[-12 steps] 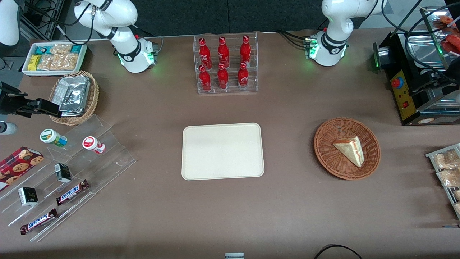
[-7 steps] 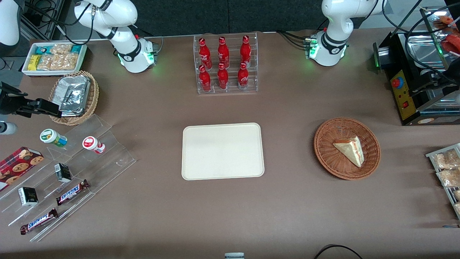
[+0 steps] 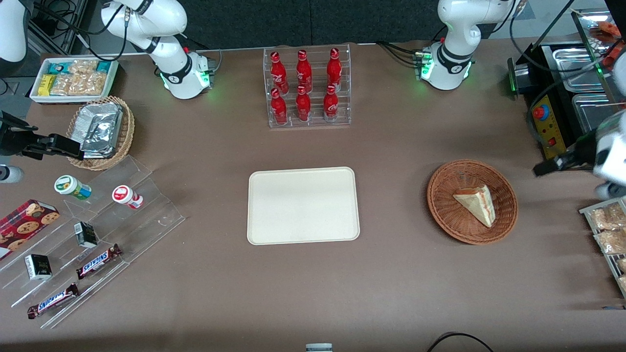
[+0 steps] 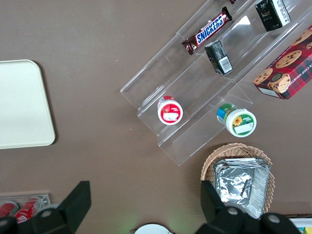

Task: Place sandwich from basket to tray
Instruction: 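Move the left gripper over the wicker basket toward the sandwich, then lower the left gripper and close it on the wrapped sandwich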

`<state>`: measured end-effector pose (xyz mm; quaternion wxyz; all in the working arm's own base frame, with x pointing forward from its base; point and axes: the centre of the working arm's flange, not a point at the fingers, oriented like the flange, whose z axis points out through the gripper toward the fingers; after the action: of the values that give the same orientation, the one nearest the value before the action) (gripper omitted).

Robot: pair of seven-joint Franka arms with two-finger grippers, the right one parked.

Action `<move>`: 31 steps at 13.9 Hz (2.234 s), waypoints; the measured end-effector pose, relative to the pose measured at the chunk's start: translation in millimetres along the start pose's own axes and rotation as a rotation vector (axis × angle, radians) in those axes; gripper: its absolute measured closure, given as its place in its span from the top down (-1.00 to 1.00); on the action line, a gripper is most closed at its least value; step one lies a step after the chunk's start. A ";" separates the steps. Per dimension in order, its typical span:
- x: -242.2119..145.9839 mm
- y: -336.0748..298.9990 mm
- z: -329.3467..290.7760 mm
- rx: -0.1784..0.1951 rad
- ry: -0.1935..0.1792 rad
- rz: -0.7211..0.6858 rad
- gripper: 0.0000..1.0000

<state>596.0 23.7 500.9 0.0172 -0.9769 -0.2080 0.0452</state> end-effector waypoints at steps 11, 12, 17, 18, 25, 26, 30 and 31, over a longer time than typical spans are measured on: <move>-26.2 33.3 173.6 -0.090 0.100 -0.415 1.00; -29.1 30.5 178.5 -0.097 0.105 -0.439 1.00; -38.0 26.7 197.0 -0.104 0.108 -0.485 1.00; -40.7 25.5 202.7 -0.104 0.108 -0.487 1.00; -48.5 23.4 231.2 -0.095 0.098 -0.487 1.00; -48.0 24.1 234.4 -0.097 0.100 -0.486 0.99; -47.7 25.2 242.9 -0.092 0.094 -0.485 0.24; -48.2 26.1 243.6 -0.091 0.094 -0.482 0.00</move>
<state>539.4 -16.2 260.9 -0.0068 -0.8999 -0.4358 -0.0149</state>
